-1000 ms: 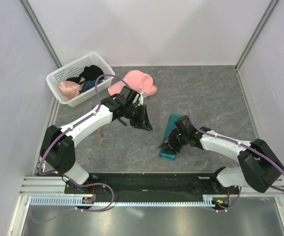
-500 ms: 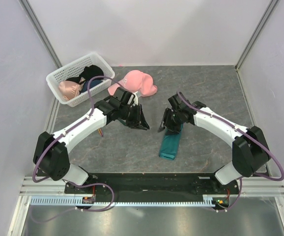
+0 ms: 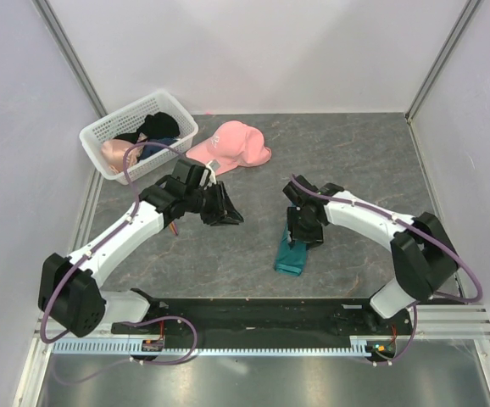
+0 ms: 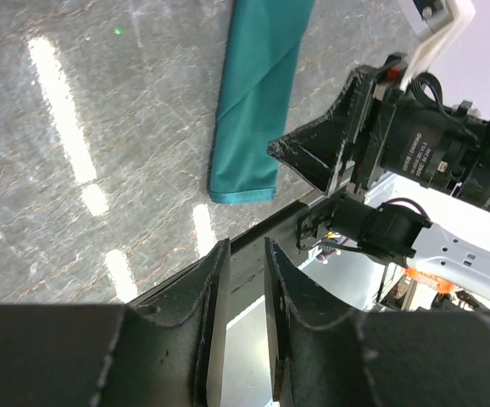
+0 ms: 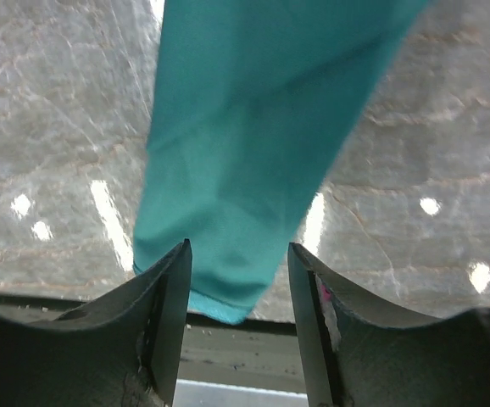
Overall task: Fold the napkin into a case and place the utensils inside
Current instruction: Move the smaller rectangle folded napkin to the center of the board.
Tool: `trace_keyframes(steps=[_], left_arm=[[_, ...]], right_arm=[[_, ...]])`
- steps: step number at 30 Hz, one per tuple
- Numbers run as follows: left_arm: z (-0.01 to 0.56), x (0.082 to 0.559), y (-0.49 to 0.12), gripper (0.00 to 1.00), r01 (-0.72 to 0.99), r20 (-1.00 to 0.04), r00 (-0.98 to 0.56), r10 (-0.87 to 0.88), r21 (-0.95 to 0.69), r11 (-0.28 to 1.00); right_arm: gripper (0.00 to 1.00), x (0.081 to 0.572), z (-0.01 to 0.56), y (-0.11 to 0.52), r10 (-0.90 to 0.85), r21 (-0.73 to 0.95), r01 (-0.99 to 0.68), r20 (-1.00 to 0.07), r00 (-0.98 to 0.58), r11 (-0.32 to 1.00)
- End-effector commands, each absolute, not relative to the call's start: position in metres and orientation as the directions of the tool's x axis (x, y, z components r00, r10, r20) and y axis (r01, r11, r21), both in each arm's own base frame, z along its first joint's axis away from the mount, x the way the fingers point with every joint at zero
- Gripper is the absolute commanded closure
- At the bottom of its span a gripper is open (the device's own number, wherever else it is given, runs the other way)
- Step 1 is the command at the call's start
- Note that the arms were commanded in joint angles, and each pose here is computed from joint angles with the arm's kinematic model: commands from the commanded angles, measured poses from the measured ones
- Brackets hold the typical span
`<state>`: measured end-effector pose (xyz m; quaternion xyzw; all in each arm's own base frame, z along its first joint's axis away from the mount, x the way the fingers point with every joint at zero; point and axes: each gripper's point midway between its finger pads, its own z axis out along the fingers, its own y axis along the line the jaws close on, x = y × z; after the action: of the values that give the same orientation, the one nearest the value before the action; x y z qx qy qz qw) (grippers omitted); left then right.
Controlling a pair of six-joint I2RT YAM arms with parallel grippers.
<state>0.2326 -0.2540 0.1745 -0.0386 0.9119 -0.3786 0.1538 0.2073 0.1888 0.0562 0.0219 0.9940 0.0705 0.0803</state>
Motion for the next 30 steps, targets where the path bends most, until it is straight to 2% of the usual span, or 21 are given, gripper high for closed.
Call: trace_keyframes(steps=[1,9,14,17,22,30], left_arm=[[0.178,0.233,-0.248,0.70,0.028,-0.262,-0.937,-0.231,-0.715,0.698],[0.176,0.225,-0.243,0.70,0.040,-0.263,-0.939,-0.220,-0.721,0.692],[0.181,0.224,-0.246,0.70,0.067,-0.274,-0.941,-0.199,-0.729,0.681],[0.185,0.226,-0.249,0.70,0.092,-0.285,-0.941,-0.181,-0.733,0.674],[0.184,0.225,-0.254,0.70,0.112,-0.272,-0.951,-0.145,-0.745,0.658],[0.179,0.231,-0.259,0.69,0.134,-0.278,-0.953,-0.119,-0.741,0.657]], right_arm=[[0.43,0.226,0.049,0.199,0.057,0.107,0.038,-0.182,-0.982,0.993],[0.45,0.232,0.017,0.197,0.232,0.051,0.226,-0.157,-0.960,0.973],[0.46,0.232,-0.010,0.163,0.403,-0.003,0.407,-0.122,-0.907,0.913],[0.46,0.249,-0.012,0.137,0.483,-0.005,0.489,-0.145,-0.863,0.872],[0.46,0.295,-0.004,0.100,0.510,-0.020,0.525,-0.210,-0.834,0.851],[0.46,0.369,-0.004,0.050,0.383,-0.106,0.424,-0.278,-0.881,0.899]])
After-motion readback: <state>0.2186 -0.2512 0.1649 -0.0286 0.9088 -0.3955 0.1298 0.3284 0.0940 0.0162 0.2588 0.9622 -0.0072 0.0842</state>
